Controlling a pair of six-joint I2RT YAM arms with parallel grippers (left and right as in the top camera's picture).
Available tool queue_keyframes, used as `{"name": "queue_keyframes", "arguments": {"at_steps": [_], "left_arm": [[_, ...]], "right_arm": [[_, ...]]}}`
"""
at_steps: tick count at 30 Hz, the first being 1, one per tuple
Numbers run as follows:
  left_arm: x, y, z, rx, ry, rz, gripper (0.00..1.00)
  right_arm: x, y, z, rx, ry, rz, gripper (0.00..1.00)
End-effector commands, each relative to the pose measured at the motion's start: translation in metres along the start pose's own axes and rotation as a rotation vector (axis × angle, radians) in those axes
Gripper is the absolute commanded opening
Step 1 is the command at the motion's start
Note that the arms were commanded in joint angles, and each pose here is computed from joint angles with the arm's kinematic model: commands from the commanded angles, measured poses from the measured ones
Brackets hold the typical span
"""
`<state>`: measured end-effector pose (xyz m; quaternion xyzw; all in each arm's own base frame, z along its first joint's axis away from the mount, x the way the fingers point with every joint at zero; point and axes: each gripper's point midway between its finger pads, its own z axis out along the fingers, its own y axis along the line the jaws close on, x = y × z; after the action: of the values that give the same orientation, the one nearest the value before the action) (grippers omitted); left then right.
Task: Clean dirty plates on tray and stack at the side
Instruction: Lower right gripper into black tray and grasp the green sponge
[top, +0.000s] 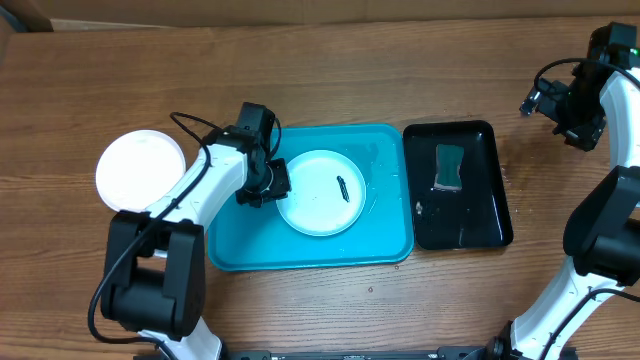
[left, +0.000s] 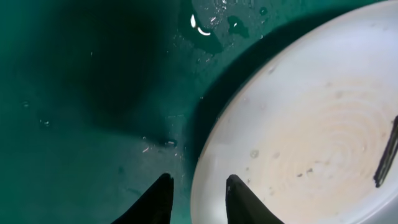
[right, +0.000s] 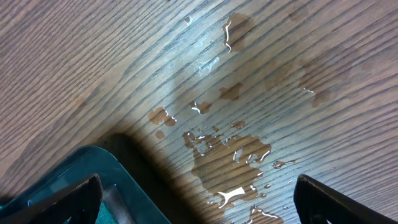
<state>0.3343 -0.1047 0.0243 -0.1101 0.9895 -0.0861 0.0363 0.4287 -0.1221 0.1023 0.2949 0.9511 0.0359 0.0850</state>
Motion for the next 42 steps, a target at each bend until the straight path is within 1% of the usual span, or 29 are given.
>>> {"name": "queue_keyframes", "arguments": {"at_steps": [1, 8, 10, 12, 16, 18, 19, 20, 21, 23, 25, 26, 27, 30, 34, 36, 39, 42], "left_arm": [[0.002, 0.003, 0.012, -0.024, 0.021, 0.022, 0.26], [0.001, 0.002, 0.016, -0.024, 0.020, 0.022, 0.23], [0.000, 0.002, 0.016, -0.023, 0.019, 0.022, 0.21], [0.001, 0.002, 0.016, -0.024, 0.020, 0.023, 0.16], [0.002, 0.003, 0.018, -0.024, 0.021, 0.022, 0.15], [0.003, 0.004, 0.019, -0.026, 0.024, 0.022, 0.15], [0.004, 0.005, 0.020, -0.025, 0.023, 0.022, 0.15], [0.004, 0.005, 0.022, -0.025, 0.023, 0.022, 0.13], [0.005, 0.005, 0.023, -0.025, 0.022, 0.023, 0.13], [0.007, 0.005, 0.025, -0.024, 0.022, 0.026, 0.11], [0.007, 0.004, 0.026, -0.024, 0.021, 0.029, 0.11], [0.007, 0.004, 0.026, -0.023, 0.021, 0.030, 0.11], [0.007, 0.004, 0.026, -0.023, 0.021, 0.029, 0.11], [0.008, 0.004, 0.026, -0.023, 0.022, 0.031, 0.13], [0.008, 0.003, 0.026, -0.023, 0.020, 0.035, 0.13], [0.008, 0.002, 0.026, -0.022, 0.019, 0.037, 0.13], [0.009, 0.000, 0.026, -0.023, 0.020, 0.043, 0.13], [0.009, -0.001, 0.027, -0.024, 0.019, 0.048, 0.13]], "right_arm": [[-0.007, 0.002, -0.015, -0.015, -0.044, 0.003, 1.00], [-0.007, 0.002, -0.015, -0.015, -0.044, 0.003, 1.00], [-0.008, 0.002, -0.015, -0.014, -0.045, 0.003, 1.00], [-0.018, 0.006, -0.016, -0.028, -0.088, 0.000, 1.00], [-0.039, 0.015, -0.019, -0.072, -0.170, -0.001, 1.00], [-0.044, 0.029, -0.021, -0.147, -0.186, -0.010, 1.00], [-0.038, 0.042, -0.023, -0.222, -0.157, -0.018, 1.00], [-0.024, 0.055, -0.025, -0.307, -0.091, -0.024, 1.00], [-0.001, 0.065, -0.028, -0.381, 0.013, -0.014, 1.00], [0.017, 0.095, -0.045, -0.588, 0.093, -0.075, 1.00], [0.035, 0.111, -0.061, -0.717, 0.151, -0.140, 0.82], [0.046, 0.114, -0.063, -0.721, 0.181, -0.160, 0.76], [0.054, 0.113, -0.061, -0.691, 0.204, -0.182, 0.72], [0.087, 0.103, -0.047, -0.508, 0.285, -0.271, 0.73], [0.119, 0.095, -0.032, -0.261, 0.352, -0.366, 0.73], [0.126, 0.092, -0.026, -0.134, 0.346, -0.381, 0.73], [0.126, 0.084, -0.019, 0.070, 0.287, -0.370, 0.74], [0.131, 0.082, -0.012, 0.183, 0.249, -0.359, 0.77]]}}
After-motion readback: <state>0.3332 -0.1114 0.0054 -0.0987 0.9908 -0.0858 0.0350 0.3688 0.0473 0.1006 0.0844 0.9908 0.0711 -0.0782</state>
